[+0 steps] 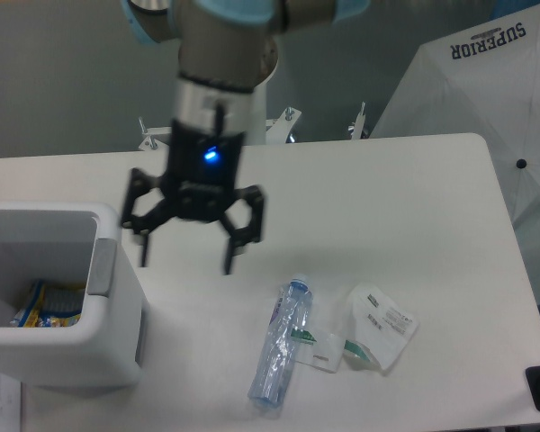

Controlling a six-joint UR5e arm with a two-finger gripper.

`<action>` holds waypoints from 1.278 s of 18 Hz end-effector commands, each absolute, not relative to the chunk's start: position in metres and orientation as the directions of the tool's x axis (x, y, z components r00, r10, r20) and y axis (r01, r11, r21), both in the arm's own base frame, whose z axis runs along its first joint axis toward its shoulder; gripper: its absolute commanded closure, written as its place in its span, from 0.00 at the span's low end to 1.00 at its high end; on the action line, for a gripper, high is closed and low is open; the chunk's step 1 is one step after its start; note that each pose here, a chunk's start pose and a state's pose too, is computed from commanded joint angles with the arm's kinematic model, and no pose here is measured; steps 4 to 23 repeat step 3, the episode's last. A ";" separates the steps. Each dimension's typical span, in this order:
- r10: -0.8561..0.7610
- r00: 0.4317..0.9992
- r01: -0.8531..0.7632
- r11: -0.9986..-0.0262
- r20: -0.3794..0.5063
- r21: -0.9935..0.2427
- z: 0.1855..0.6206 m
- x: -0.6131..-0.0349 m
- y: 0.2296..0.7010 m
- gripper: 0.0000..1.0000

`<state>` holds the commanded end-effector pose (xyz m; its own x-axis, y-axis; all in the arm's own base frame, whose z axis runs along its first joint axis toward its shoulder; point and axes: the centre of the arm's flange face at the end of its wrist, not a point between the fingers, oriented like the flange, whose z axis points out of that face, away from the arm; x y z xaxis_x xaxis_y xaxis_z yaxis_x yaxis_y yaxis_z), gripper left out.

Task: Open the trash can
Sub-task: 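Lift the gripper up and away from the opened trash can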

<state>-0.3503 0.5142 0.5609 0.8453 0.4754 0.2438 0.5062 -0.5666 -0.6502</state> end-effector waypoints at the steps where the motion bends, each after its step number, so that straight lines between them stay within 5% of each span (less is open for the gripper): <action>1: 0.482 0.848 0.492 -0.566 0.219 -0.662 0.564 -0.365 0.501 0.00; 23: 0.479 0.861 0.459 -0.583 0.172 -0.671 0.564 -0.386 0.483 0.00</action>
